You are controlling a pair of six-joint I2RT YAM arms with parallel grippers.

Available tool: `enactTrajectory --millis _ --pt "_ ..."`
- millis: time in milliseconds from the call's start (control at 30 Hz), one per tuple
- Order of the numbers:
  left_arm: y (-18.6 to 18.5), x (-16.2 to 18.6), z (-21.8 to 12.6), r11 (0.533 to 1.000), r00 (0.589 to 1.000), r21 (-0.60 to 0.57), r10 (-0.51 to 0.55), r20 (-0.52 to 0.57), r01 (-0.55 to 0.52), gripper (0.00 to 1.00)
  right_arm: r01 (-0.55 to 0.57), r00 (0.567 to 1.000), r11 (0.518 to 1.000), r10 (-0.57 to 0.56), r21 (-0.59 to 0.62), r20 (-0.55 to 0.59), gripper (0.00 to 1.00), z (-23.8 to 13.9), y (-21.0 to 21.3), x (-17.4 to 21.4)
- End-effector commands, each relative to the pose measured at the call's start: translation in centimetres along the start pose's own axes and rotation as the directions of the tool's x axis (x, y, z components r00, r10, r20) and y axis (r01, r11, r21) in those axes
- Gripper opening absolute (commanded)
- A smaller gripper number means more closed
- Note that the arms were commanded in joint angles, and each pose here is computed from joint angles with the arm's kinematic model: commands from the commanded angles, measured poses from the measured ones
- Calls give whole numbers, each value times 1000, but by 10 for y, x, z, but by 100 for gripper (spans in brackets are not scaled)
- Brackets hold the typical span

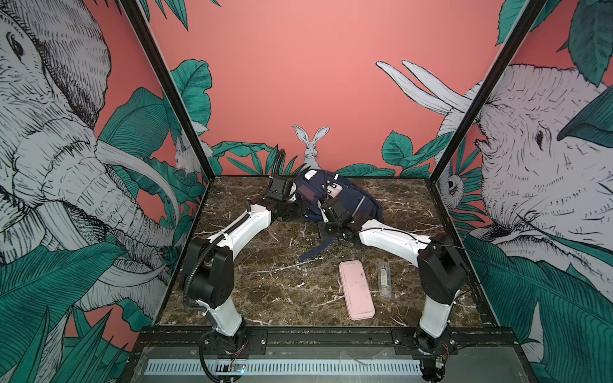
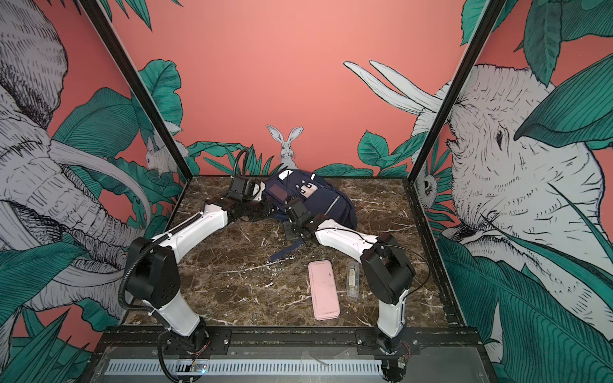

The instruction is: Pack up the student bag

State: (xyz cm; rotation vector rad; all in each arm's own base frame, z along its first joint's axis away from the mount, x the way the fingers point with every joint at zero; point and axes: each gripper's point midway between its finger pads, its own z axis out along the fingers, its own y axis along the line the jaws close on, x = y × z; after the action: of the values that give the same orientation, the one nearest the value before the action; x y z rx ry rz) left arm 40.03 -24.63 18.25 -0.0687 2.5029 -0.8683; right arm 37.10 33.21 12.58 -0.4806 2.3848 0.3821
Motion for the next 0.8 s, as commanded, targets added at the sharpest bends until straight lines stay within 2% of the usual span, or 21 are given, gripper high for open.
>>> enactTrajectory --millis 0,200,400,767 --pt "-26 -31 -33 997 993 65 46 106 -53 0 2 1000 1000 -2 31 -1 0 -10 -13 8" --pt "-1 -45 -34 1000 990 24 -7 143 4 0 -7 999 999 5 -32 -54 0 -23 -9 33" --pt "19 -50 -36 999 985 -11 -40 169 42 0 -4 994 1000 2 -25 -108 0 -38 -20 63" --pt "48 -54 -35 994 977 -47 -84 198 95 0 -48 989 997 55 60 -138 0 -87 -78 104"
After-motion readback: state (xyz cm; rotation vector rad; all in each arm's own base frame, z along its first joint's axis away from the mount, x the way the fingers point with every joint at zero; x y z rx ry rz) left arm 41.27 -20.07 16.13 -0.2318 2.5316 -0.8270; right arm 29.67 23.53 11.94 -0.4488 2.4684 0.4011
